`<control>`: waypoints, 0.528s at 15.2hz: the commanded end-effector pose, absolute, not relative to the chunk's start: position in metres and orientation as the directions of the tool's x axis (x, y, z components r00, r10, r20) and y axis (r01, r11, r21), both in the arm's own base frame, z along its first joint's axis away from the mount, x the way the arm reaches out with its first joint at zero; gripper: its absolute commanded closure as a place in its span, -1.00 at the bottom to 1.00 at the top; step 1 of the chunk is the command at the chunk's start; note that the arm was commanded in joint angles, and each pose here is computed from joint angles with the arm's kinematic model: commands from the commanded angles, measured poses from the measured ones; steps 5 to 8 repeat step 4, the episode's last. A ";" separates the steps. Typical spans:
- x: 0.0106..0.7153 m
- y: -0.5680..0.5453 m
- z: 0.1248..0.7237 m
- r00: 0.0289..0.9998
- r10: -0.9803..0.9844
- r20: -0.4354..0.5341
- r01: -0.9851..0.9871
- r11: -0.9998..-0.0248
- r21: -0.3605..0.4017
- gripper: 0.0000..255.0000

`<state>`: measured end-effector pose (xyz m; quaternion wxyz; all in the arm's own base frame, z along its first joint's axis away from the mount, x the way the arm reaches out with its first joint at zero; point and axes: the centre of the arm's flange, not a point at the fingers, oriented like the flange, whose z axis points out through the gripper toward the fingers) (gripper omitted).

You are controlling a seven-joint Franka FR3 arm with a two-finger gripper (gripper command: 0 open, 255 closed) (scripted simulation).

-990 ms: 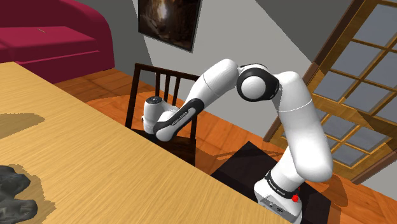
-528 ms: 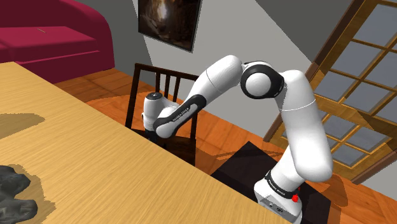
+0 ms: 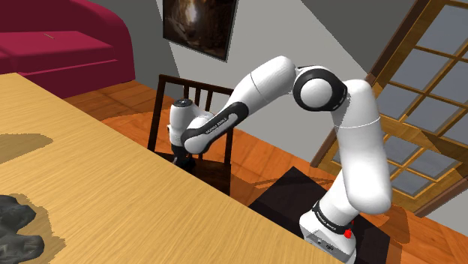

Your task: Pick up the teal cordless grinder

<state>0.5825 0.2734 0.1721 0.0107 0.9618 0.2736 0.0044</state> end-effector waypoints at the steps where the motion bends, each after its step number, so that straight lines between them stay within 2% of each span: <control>1: 0.582 0.275 0.183 0.850 0.526 0.003 0.526 -0.850 0.023 1.00; 8: 0.582 0.275 0.189 0.850 0.526 0.003 0.526 -0.850 0.023 1.00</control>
